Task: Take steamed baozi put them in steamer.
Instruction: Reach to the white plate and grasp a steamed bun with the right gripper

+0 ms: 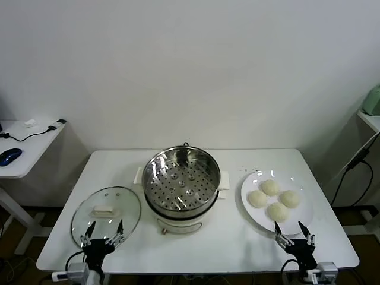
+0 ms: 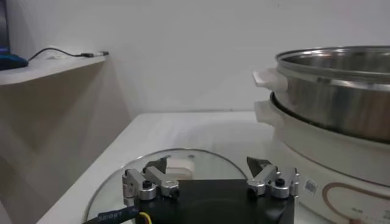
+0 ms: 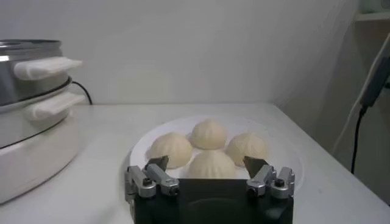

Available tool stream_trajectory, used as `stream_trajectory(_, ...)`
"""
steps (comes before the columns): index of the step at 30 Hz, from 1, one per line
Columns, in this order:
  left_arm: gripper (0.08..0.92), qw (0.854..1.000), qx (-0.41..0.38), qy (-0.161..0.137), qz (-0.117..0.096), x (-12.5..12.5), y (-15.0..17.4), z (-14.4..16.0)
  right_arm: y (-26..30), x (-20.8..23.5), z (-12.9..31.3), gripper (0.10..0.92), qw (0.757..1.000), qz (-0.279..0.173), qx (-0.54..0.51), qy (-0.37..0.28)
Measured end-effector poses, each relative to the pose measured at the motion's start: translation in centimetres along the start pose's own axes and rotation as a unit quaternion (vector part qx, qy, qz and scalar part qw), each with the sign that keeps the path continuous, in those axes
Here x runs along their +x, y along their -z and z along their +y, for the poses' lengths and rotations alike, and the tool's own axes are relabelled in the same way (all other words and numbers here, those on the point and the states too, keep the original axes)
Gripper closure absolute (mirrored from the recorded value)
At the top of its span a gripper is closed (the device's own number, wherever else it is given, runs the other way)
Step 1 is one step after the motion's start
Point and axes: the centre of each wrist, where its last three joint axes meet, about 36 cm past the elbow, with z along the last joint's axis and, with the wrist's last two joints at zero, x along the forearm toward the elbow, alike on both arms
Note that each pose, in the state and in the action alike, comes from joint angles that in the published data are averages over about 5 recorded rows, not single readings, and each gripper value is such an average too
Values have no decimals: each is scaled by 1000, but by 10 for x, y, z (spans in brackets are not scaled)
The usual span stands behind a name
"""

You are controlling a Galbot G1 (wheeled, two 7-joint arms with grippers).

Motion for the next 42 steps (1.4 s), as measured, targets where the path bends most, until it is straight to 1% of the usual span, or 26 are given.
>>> stream_trajectory(2, 177, 1000, 0, 0, -1, 0, 0, 0, 7, -10, -4, 200, 1000, -3, 9, 4)
stream_trajectory(8, 177, 1000, 1, -2, -5, -3, 3, 2, 60, -75, -33, 200, 995, -18, 91, 38)
stream_trajectory(11, 177, 1000, 4, 0, -7, -4, 2, 3, 90, -109, -49, 200, 985, -15, 153, 73)
stream_trajectory(14, 177, 1000, 6, 0, -7, -5, 1, 3, 120, -139, -64, 200, 966, -3, 227, 122)
stream_trajectory(18, 177, 1000, 8, -1, -5, -6, -1, 2, 156, -171, -85, 200, 926, 24, 326, 190)
stream_trajectory(23, 177, 1000, 8, -1, -2, -8, -4, 0, 194, -204, -105, 200, 858, 69, 424, 282)
stream_trajectory(28, 177, 1000, 7, 0, 1, -9, -7, 1, 224, -232, -117, 200, 780, 136, 492, 361)
stream_trajectory(31, 177, 1000, 5, -1, 3, -10, -8, 2, 239, -247, -120, 200, 737, 181, 519, 393)
stream_trajectory(33, 177, 1000, 5, -1, 3, -10, -8, 2, 246, -256, -121, 200, 713, 209, 532, 407)
stream_trajectory(37, 177, 1000, 5, -1, 5, -12, -10, 2, 254, -274, -119, 200, 675, 258, 546, 424)
stream_trajectory(42, 177, 1000, 5, -1, 8, -12, -12, 2, 259, -295, -111, 200, 653, 298, 550, 427)
